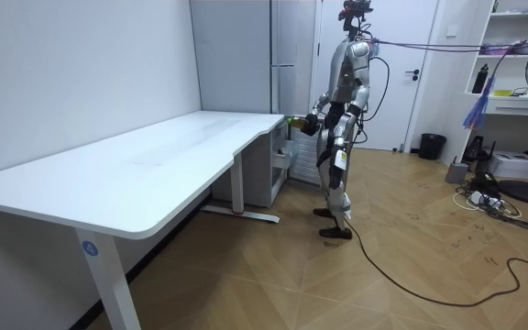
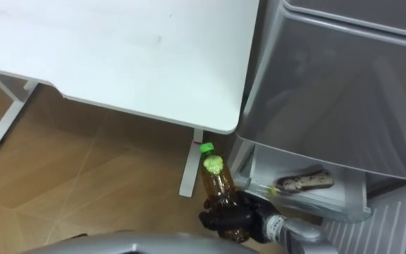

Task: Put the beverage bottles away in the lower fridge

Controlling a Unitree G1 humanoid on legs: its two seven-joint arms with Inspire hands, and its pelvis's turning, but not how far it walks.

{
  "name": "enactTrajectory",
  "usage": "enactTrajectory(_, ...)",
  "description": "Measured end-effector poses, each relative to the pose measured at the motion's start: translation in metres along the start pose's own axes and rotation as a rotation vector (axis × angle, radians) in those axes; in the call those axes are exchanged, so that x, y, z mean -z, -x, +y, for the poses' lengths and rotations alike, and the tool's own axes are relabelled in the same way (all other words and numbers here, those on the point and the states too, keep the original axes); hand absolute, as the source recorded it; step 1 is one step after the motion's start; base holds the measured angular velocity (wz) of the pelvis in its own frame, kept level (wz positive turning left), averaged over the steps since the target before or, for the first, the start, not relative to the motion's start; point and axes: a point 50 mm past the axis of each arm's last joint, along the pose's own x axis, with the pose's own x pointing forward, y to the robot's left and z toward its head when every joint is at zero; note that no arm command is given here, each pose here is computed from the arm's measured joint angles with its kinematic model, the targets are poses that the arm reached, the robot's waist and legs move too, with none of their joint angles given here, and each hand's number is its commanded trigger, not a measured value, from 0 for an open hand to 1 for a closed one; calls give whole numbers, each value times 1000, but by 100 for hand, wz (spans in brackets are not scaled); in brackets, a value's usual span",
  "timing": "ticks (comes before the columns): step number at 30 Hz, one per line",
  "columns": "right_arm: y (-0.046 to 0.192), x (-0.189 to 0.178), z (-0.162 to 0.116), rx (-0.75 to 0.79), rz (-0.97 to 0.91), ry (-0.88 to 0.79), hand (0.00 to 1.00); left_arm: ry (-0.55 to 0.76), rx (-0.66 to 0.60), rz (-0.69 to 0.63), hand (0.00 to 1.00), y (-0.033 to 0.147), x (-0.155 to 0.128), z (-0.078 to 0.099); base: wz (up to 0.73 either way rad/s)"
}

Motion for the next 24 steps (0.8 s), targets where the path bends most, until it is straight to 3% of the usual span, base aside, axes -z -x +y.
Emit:
enactTrajectory(3,0,0,-2,12,6,0,100,-48,49,60,0,-2,11,3,-3)
enactTrajectory(6,-2,2,-7,28,37,-3,100,-194,115,98,0,-2,20,0,1)
enactTrajectory(10,-6,2,-12,44,69,-11,100,-390,214,128,0,-1,24,-15,11)
enactTrajectory(15,-9,10,-16,87,68,-130,100,-472,231,140,0,-1,25,-15,0)
enactTrajectory(24,-10,21,-22,228,43,-292,100,-770,235,49,0,0,18,-21,-1)
